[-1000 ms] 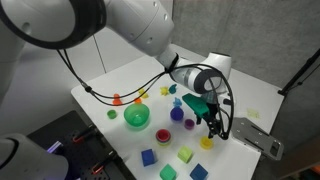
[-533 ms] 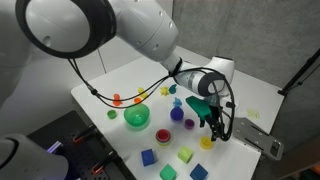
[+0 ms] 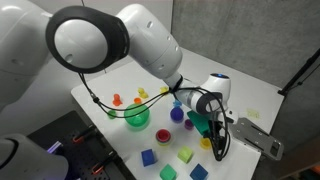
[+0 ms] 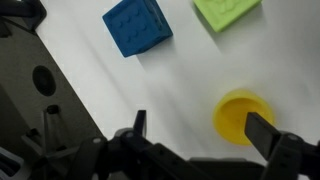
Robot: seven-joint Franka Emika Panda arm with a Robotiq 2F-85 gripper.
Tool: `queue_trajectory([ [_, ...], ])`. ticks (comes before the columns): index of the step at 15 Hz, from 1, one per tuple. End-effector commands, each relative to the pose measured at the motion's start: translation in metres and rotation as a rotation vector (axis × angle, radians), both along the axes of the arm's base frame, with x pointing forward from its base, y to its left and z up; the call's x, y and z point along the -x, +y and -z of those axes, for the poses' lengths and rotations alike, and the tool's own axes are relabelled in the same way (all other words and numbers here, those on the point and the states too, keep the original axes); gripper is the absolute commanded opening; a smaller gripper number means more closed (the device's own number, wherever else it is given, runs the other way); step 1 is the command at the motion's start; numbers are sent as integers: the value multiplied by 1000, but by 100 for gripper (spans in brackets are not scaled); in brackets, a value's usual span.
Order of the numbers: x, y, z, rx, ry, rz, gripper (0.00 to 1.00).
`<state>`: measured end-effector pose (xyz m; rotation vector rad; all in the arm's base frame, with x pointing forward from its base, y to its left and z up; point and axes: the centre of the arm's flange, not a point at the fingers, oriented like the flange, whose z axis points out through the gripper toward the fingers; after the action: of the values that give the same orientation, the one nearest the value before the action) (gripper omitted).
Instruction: Put the yellow bowl inside the orange bowl
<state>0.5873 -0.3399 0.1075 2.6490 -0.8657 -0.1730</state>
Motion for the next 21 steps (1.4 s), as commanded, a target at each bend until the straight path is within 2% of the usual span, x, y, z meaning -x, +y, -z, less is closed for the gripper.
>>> queue_trajectory([
  [1,-6,-17,25,21,-49,39,100],
  [9,-6,-19,43,11,-135,61,100],
  [16,-3,-14,56,-4,-161,93,100],
  [17,-3,-14,58,-4,-163,95,95],
  [18,-2,-12,60,-3,-162,95,74],
  [20,-2,-10,64,-4,-163,95,70],
  [21,-2,-8,66,-3,-162,95,61],
])
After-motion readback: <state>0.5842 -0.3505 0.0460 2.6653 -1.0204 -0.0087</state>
